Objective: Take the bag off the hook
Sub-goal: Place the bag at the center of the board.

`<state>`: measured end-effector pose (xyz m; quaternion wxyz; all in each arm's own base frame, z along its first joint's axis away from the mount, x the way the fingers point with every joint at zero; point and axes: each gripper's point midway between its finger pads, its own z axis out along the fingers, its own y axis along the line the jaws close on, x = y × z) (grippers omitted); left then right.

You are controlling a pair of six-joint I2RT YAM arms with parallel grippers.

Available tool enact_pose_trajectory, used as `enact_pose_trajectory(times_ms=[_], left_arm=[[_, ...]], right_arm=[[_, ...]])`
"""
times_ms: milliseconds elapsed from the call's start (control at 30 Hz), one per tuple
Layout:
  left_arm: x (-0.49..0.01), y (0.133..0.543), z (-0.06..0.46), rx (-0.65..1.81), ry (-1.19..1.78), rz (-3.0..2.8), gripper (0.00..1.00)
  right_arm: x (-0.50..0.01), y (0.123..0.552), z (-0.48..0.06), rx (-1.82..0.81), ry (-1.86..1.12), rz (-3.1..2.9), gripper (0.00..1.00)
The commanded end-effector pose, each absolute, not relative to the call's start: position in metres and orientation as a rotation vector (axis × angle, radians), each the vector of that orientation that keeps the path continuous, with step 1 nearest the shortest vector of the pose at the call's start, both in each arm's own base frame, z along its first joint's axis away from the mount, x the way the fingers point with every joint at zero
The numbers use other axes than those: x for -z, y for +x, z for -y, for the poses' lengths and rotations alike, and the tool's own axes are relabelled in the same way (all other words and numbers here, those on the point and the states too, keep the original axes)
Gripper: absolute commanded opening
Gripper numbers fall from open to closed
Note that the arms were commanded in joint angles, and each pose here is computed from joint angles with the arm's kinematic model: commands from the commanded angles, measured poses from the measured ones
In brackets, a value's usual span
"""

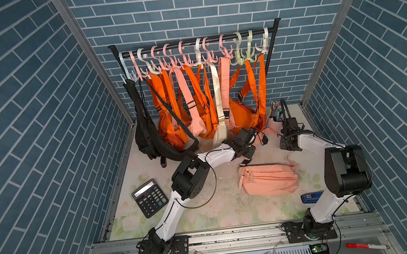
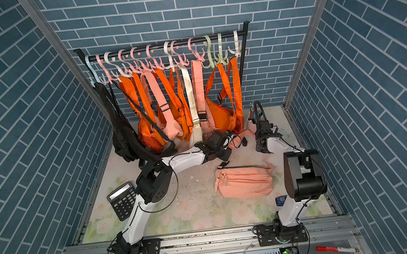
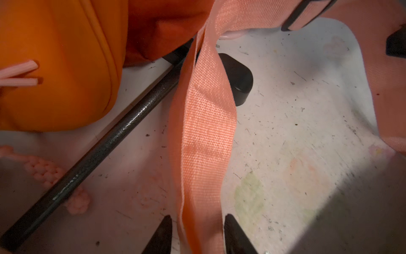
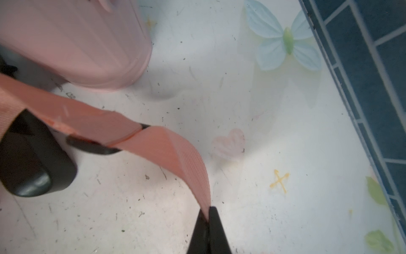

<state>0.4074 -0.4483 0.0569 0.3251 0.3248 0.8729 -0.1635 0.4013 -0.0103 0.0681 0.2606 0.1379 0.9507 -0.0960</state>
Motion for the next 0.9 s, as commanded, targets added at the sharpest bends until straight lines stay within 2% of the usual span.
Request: enact_pose_trajectory(times_ms=[0,133,233,433,667,733,867], left_arm=[[-0.048,0.406,0.445,0.424,0.869,-2.336,0.49],[-0.060,0.405,0.443,0.434,0.851,-2.332,0.57],[-0.077,0.403,0.442,0.451,0.832,-2.315,0.66],[-0.119,0.397,0.432,0.484,0.780,-2.244,0.80],[-0.165,0.387,0.416,0.508,0.726,-2.168,0.83],[-0.178,0.383,0.411,0.518,0.711,-2.148,0.89],[-0.203,0.373,0.400,0.551,0.674,-2.103,0.91]], right_arm=[[-0.071,0.403,0.007,0.228,0.339,-2.594,0.24],[-0.083,0.402,0.006,0.203,0.329,-2.573,0.50],[-0.097,0.401,0.004,0.178,0.321,-2.542,0.58],[-0.128,0.393,0.004,0.146,0.313,-2.465,0.63],[-0.157,0.377,0.006,0.129,0.308,-2.400,0.66],[-0.164,0.372,0.005,0.120,0.301,-2.384,0.68],[-0.176,0.361,0.006,0.116,0.289,-2.350,0.70]])
